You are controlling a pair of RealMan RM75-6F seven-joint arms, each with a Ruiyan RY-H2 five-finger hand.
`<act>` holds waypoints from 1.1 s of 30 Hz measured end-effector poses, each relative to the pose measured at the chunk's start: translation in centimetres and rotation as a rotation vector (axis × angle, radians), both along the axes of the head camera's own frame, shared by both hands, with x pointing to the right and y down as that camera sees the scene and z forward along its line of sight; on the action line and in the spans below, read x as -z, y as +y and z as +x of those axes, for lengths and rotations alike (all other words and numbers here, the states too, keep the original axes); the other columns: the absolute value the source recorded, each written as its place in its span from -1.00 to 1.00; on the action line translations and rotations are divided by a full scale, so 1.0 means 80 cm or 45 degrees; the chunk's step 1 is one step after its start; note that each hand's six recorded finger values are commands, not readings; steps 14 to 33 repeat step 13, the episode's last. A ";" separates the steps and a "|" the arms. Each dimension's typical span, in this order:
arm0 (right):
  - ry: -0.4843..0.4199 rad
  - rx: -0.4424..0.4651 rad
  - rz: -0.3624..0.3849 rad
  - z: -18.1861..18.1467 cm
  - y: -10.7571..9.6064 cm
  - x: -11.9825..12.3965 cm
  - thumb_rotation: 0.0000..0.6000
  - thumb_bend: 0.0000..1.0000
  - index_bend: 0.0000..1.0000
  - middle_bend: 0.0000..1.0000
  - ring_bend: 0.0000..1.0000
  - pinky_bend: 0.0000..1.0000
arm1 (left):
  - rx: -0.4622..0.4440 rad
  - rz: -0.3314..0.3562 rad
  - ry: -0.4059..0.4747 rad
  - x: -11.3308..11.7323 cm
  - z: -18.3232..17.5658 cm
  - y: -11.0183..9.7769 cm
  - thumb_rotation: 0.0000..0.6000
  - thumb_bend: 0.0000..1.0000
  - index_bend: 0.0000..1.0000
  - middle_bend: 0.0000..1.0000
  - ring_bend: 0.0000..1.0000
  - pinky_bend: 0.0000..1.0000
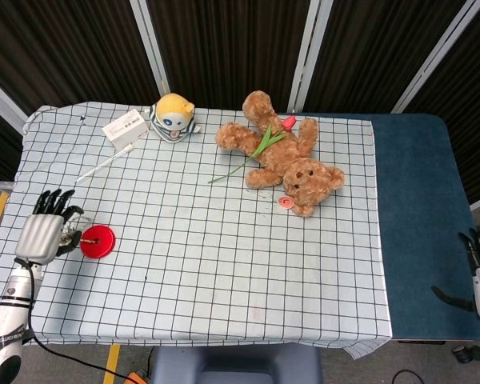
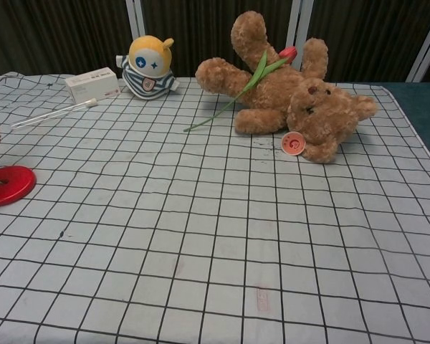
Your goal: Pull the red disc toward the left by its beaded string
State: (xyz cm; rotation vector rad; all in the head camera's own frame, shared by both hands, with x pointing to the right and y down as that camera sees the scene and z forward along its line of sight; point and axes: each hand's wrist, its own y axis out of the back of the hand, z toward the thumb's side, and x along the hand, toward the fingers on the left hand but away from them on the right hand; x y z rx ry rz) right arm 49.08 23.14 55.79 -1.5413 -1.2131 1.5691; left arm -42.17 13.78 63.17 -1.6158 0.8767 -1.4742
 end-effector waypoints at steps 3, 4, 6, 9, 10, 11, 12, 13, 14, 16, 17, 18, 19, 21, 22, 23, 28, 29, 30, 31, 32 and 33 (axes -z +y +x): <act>0.000 -0.002 0.001 0.001 0.000 0.000 1.00 -0.94 -1.00 -1.00 -1.00 -1.00 | 0.004 -0.059 0.028 -0.002 0.003 0.006 1.00 -0.43 -1.00 -1.00 -1.00 -1.00; -0.001 -0.004 0.002 0.001 0.000 0.001 1.00 -0.94 -1.00 -1.00 -1.00 -1.00 | 0.013 -0.056 0.050 0.002 0.004 0.006 1.00 -0.44 -1.00 -1.00 -1.00 -1.00; -0.006 -0.008 0.009 0.000 0.000 0.002 1.00 -0.94 -1.00 -1.00 -1.00 -1.00 | 0.020 -0.037 0.081 0.013 0.005 0.007 1.00 -0.43 -1.00 -1.00 -1.00 -1.00; -0.014 -0.006 0.020 -0.004 0.002 0.004 1.00 -0.94 -1.00 -1.00 -1.00 -1.00 | -0.005 0.007 0.098 0.031 0.004 0.015 1.00 -0.42 -1.00 -1.00 -1.00 -1.00; -0.014 -0.004 0.022 -0.005 0.002 0.005 1.00 -0.94 -1.00 -1.00 -1.00 -1.00 | -0.018 0.027 0.098 0.037 0.003 0.020 1.00 -0.42 -1.00 -1.00 -1.00 -1.00; -0.015 -0.002 0.024 -0.006 0.003 0.005 1.00 -0.94 -1.00 -1.00 -1.00 -1.00 | -0.027 0.042 0.098 0.041 0.002 0.026 1.00 -0.41 -1.00 -1.00 -1.00 -1.00; -0.015 0.000 0.023 -0.008 0.005 0.004 1.00 -0.94 -1.00 -1.00 -1.00 -1.00 | -0.036 0.055 0.097 0.045 0.000 0.033 1.00 -0.41 -1.00 -1.00 -1.00 -1.00; -0.015 0.002 0.020 -0.009 0.006 0.003 1.00 -0.94 -1.00 -1.00 -1.00 -1.00 | -0.048 0.068 0.092 0.048 -0.002 0.044 1.00 -0.41 -1.00 -1.00 -1.00 -1.00; -0.015 0.002 0.020 -0.009 0.006 0.003 1.00 -0.94 -1.00 -1.00 -1.00 -1.00 | -0.048 0.068 0.092 0.048 -0.002 0.044 1.00 -0.41 -1.00 -1.00 -1.00 -1.00; -0.015 0.002 0.020 -0.009 0.006 0.003 1.00 -0.94 -1.00 -1.00 -1.00 -1.00 | -0.048 0.068 0.092 0.048 -0.002 0.044 1.00 -0.41 -1.00 -1.00 -1.00 -1.00; -0.015 0.002 0.020 -0.009 0.006 0.003 1.00 -0.94 -1.00 -1.00 -1.00 -1.00 | -0.048 0.068 0.092 0.048 -0.002 0.044 1.00 -0.41 -1.00 -1.00 -1.00 -1.00; -0.015 0.002 0.020 -0.009 0.006 0.003 1.00 -0.94 -1.00 -1.00 -1.00 -1.00 | -0.048 0.068 0.092 0.048 -0.002 0.044 1.00 -0.41 -1.00 -1.00 -1.00 -1.00; -0.015 0.002 0.020 -0.009 0.006 0.003 1.00 -0.94 -1.00 -1.00 -1.00 -1.00 | -0.048 0.068 0.092 0.048 -0.002 0.044 1.00 -0.41 -1.00 -1.00 -1.00 -1.00; -0.015 0.002 0.020 -0.009 0.006 0.003 1.00 -0.94 -1.00 -1.00 -1.00 -1.00 | -0.048 0.068 0.092 0.048 -0.002 0.044 1.00 -0.41 -1.00 -1.00 -1.00 -1.00; -0.015 0.002 0.020 -0.009 0.006 0.003 1.00 -0.94 -1.00 -1.00 -1.00 -1.00 | -0.048 0.068 0.092 0.048 -0.002 0.044 1.00 -0.41 -1.00 -1.00 -1.00 -1.00; -0.015 0.002 0.020 -0.009 0.006 0.003 1.00 -0.94 -1.00 -1.00 -1.00 -1.00 | -0.048 0.068 0.092 0.048 -0.002 0.044 1.00 -0.41 -1.00 -1.00 -1.00 -1.00; -0.015 0.002 0.020 -0.009 0.006 0.003 1.00 -0.94 -1.00 -1.00 -1.00 -1.00 | -0.048 0.068 0.092 0.048 -0.002 0.044 1.00 -0.41 -1.00 -1.00 -1.00 -1.00; -0.015 0.002 0.020 -0.009 0.006 0.003 1.00 -0.94 -1.00 -1.00 -1.00 -1.00 | -0.048 0.068 0.092 0.048 -0.002 0.044 1.00 -0.41 -1.00 -1.00 -1.00 -1.00; -0.015 0.002 0.020 -0.009 0.006 0.003 1.00 -0.94 -1.00 -1.00 -1.00 -1.00 | -0.048 0.068 0.092 0.048 -0.002 0.044 1.00 -0.41 -1.00 -1.00 -1.00 -1.00; -0.015 0.002 0.020 -0.009 0.006 0.003 1.00 -0.94 -1.00 -1.00 -1.00 -1.00 | -0.048 0.068 0.092 0.048 -0.002 0.044 1.00 -0.41 -1.00 -1.00 -1.00 -1.00; -0.015 0.002 0.020 -0.009 0.006 0.003 1.00 -0.94 -1.00 -1.00 -1.00 -1.00 | -0.048 0.068 0.092 0.048 -0.002 0.044 1.00 -0.41 -1.00 -1.00 -1.00 -1.00; -0.015 0.002 0.020 -0.009 0.006 0.003 1.00 -0.94 -1.00 -1.00 -1.00 -1.00 | -0.048 0.068 0.092 0.048 -0.002 0.044 1.00 -0.41 -1.00 -1.00 -1.00 -1.00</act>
